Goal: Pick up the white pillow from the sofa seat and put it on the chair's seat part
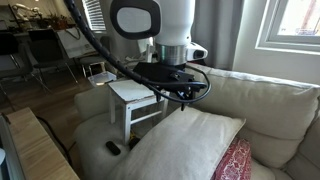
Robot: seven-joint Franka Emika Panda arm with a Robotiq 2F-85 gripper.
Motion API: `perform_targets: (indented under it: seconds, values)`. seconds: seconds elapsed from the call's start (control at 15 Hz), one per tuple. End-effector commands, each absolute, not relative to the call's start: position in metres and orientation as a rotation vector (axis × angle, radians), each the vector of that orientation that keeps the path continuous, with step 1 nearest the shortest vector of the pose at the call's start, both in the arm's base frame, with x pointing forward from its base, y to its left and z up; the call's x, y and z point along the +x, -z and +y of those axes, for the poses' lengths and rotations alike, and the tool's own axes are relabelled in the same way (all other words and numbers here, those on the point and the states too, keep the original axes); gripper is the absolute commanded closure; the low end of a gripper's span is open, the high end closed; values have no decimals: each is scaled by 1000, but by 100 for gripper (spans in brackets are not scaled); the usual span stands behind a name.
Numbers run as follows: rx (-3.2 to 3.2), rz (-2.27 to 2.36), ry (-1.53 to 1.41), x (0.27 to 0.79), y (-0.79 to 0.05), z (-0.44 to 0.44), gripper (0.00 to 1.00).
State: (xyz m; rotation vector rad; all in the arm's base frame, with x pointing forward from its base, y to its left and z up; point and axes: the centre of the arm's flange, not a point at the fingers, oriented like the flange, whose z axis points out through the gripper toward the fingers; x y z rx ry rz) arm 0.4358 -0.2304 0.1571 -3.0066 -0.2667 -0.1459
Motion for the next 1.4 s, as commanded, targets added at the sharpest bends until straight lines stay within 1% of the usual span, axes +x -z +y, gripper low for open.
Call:
perform_targets:
  seconds: [0.0,0.2,0.33,0.8,1.33]
  values:
    - [-3007,-267,148,436,-158,-231,0]
    - [-3011,-184,81,449,-134,-249,0]
    - [-2950,-221,28,455,-112,-261,0]
    - [-2977,-82,89,479,-52,-314,0]
    - [-3039,105,100,484,15,-332,0]
